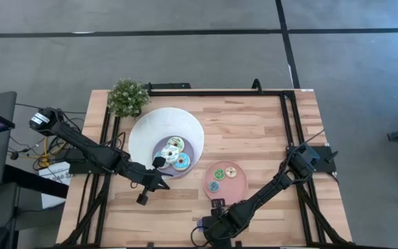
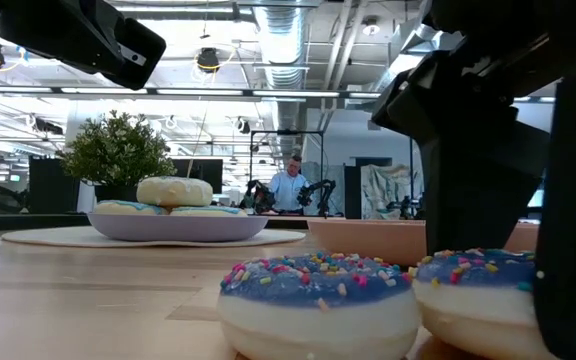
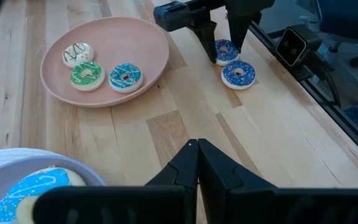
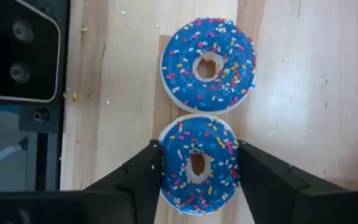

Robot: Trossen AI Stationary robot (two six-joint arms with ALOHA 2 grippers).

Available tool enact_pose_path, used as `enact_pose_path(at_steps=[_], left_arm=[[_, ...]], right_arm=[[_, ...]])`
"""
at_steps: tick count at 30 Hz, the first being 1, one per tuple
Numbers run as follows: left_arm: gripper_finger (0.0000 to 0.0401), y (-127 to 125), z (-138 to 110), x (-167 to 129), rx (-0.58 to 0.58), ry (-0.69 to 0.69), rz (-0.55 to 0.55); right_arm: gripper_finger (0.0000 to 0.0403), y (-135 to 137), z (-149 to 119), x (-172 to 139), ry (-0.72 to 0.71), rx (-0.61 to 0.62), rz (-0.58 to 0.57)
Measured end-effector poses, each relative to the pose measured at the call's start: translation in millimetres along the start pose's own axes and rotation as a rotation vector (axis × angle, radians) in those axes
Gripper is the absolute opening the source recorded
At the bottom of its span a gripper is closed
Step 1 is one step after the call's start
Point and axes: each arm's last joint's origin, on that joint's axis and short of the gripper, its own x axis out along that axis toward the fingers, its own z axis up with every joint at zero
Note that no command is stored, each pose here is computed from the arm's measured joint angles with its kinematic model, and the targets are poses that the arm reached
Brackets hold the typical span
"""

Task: Pick & Place donuts
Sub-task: Put the small violet donut on the pink plate

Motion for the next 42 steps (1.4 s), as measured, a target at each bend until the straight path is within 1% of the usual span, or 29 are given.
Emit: enact_pose_path(at_steps=[2, 6, 10, 14, 17, 19, 22, 25, 29, 34, 39, 42], left_arm=[[0.0000, 0, 0, 0, -0.001, 0.000, 0.000], [0.0000, 0, 0, 0, -0.002, 0.000, 0.000], [0.0000, 0, 0, 0, -0.003, -0.003, 0.000], [0.0000, 0, 0, 0, -0.003, -0.004, 0.000], [0.0000, 0, 1, 0, -0.003, -0.006, 0.000], [0.0000, 0, 1, 0, -0.004, -0.007, 0.000], [0.0000, 0, 1, 0, -0.015, -0.010, 0.005], [0.0000, 0, 2, 0, -0.021, -0.026, 0.005], [0.0000, 1, 6, 0, -0.026, -0.063, 0.023], [0.0000, 3, 7, 0, -0.034, -0.076, 0.101], [0.0000, 5, 10, -1, -0.054, -0.111, 0.181], [0.0000, 7, 12, -1, -0.065, -0.136, 0.236]], right_arm=[[0.0181, -2, 1, 0, 0.001, 0.026, -0.002], [0.0183, -4, 4, -10, -0.015, 0.050, 0.002], [0.0192, -8, 5, -31, -0.022, 0.066, -0.004], [0.0200, -14, 0, -57, 0.008, 0.077, -0.060], [0.0202, -20, -4, -77, -0.008, 0.065, -0.160], [0.0203, -24, -7, -90, -0.039, 0.058, -0.250], [0.0203, -32, -11, -103, -0.078, 0.117, -0.376], [0.0204, -40, -24, -102, -0.070, 0.189, -0.432], [0.0210, -44, -44, -91, -0.078, 0.259, -0.438], [0.0223, -48, -69, -80, -0.135, 0.348, -0.391], [0.0230, -63, -94, -81, -0.187, 0.397, -0.344], [0.0230, -74, -111, -81, -0.179, 0.399, -0.321]])
